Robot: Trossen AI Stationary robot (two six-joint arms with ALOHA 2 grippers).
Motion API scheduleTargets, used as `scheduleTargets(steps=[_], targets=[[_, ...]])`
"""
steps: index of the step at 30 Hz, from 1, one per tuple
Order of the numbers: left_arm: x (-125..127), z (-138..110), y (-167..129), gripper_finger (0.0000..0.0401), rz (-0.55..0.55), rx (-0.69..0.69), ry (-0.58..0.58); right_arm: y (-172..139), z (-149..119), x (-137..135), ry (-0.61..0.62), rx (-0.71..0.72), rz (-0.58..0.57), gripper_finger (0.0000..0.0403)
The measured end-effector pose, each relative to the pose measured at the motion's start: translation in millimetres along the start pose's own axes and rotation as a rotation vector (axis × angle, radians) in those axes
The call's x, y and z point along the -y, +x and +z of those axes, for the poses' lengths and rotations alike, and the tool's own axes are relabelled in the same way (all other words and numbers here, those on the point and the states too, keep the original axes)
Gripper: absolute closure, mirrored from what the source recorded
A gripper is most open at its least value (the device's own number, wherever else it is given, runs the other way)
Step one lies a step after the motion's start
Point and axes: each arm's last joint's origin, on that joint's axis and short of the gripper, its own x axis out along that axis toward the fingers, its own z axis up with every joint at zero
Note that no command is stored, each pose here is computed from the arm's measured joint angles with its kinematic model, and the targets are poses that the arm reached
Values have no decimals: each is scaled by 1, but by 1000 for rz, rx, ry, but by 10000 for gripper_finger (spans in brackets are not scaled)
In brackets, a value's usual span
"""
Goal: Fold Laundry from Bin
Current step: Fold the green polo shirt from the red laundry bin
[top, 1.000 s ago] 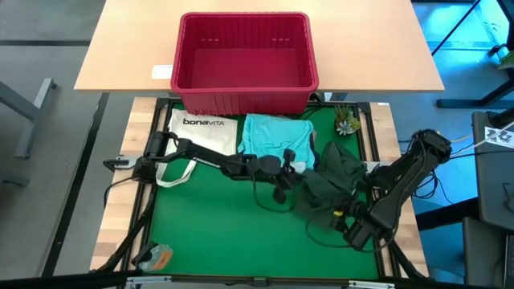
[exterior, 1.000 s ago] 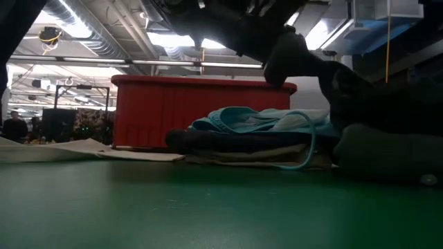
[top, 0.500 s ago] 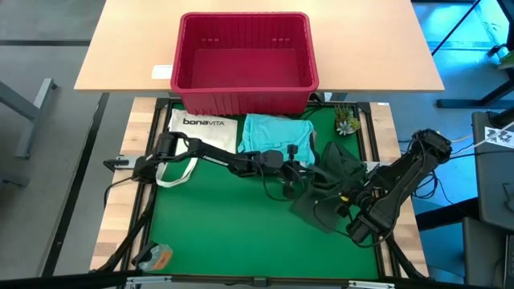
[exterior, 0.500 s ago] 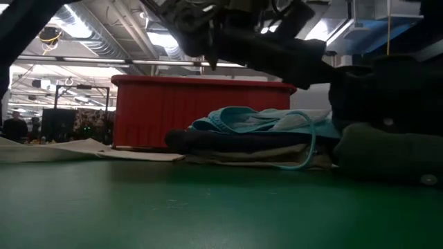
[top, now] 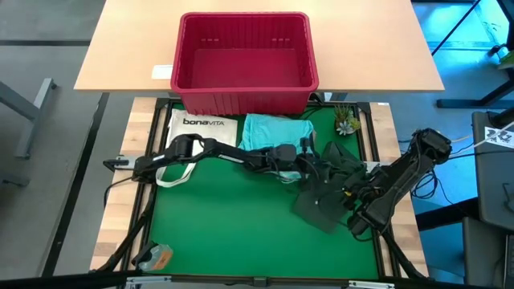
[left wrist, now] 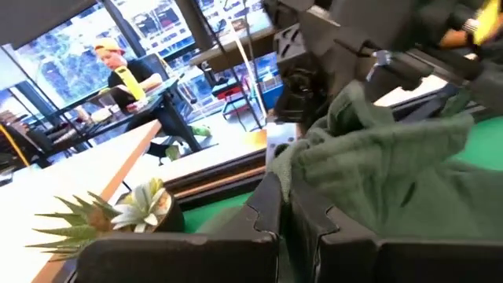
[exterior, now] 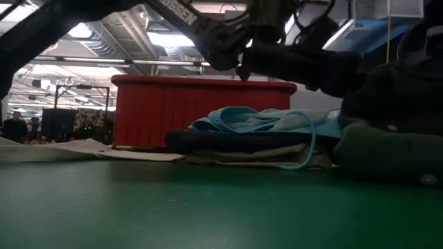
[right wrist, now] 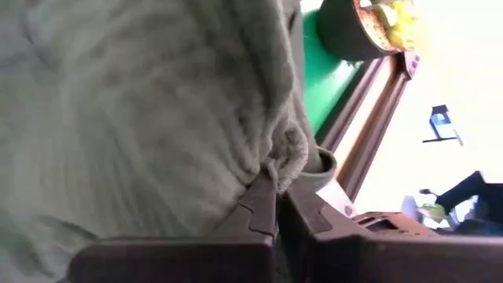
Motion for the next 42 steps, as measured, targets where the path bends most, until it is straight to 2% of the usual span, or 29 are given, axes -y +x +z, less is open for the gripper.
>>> scheduleTargets(steps=[9, 18, 23, 29, 33, 37, 42], targets=[[-19, -26, 10, 398, 36, -49, -5, 2, -2, 1, -33, -42, -14, 399], [-22, -24, 10, 350, 49, -29, -9, 2, -3, 1, -54, -79, -16, 387], [-19, -24, 10, 314, 40, -35, -8, 1, -3, -1, -45, -88, 5, 351], [-19, -24, 10, 267, 52, -38, -77, -6, -1, -3, -37, -95, 31, 269], [-19, -20, 9, 246, 71, -38, -108, -13, 1, -1, -97, -139, 54, 225], [-24, -11, 10, 240, 119, -24, -112, -17, 3, 4, -111, -172, 88, 207], [-32, 2, 12, 240, 193, -6, -118, -20, 4, 14, -109, -189, 145, 205]])
